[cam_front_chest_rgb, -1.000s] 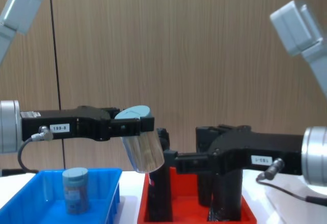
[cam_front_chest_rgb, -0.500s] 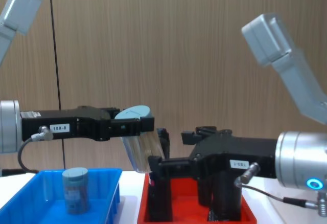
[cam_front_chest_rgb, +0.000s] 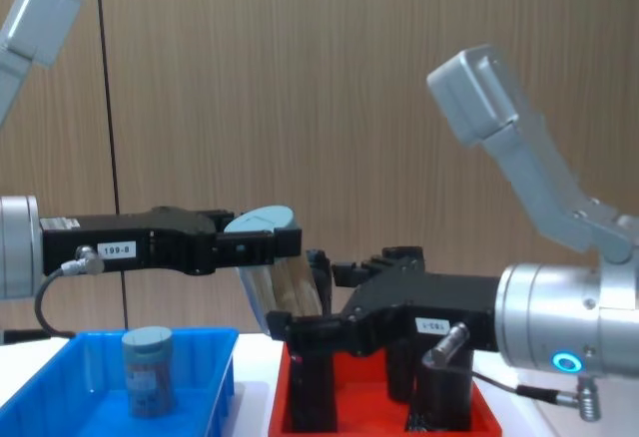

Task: Pick the cotton swabs from the blue box and place them into the white box.

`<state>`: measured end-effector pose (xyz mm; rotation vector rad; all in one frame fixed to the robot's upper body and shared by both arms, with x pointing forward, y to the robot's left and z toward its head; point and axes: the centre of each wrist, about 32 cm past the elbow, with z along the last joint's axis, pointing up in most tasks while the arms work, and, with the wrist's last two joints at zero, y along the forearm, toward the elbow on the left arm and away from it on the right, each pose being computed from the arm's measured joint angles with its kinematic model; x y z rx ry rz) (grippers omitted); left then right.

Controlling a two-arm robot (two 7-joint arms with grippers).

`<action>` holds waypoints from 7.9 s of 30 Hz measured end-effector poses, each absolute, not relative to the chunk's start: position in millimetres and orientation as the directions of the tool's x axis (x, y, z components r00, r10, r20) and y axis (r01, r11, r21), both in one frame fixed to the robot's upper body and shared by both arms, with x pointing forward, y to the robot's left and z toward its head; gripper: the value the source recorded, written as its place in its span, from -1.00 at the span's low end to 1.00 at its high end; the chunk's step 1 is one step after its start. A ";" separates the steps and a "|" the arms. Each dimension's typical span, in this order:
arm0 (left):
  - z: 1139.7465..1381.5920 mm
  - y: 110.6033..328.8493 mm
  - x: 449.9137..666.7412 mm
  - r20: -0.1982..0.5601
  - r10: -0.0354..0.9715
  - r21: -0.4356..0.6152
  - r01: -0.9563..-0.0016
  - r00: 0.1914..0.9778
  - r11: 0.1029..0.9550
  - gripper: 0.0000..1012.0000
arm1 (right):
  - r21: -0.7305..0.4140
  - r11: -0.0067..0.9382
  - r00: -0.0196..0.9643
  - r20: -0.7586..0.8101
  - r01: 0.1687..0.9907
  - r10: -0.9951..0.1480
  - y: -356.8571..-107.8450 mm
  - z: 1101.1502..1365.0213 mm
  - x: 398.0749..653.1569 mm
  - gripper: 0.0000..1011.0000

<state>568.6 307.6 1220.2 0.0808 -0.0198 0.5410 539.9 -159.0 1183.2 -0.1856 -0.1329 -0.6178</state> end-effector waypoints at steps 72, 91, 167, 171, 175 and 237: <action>1220.2 307.6 568.6 0.040 0.514 0.072 -0.515 0.857 0.854 0.98 | -0.106 0.751 0.752 0.220 0.652 -0.622 -164.3 1189.2 553.1 0.32; 1220.2 307.6 568.6 0.040 0.514 0.072 -0.515 0.857 0.854 0.98 | -0.008 0.599 0.579 0.267 0.800 -0.770 -230.4 1215.7 555.0 0.32; 1213.1 276.9 551.5 0.110 0.634 0.075 -0.642 0.766 0.763 0.98 | -0.099 0.342 0.355 0.183 0.934 -0.917 -293.9 1182.9 535.6 0.98; 1212.1 270.2 547.6 0.127 0.658 0.070 -0.668 0.742 0.740 0.98 | -0.079 0.344 0.353 0.172 0.936 -0.920 -286.6 1181.9 525.4 0.98; 1210.8 263.5 543.2 0.141 0.681 0.064 -0.693 0.719 0.718 0.98 | -0.058 0.345 0.350 0.159 0.937 -0.923 -279.1 1181.5 514.5 0.98; 1204.5 198.2 491.8 0.243 0.882 -0.087 -0.896 0.405 0.435 0.98 | 0.058 0.339 0.337 0.044 0.939 -0.941 -237.4 1188.7 443.4 0.98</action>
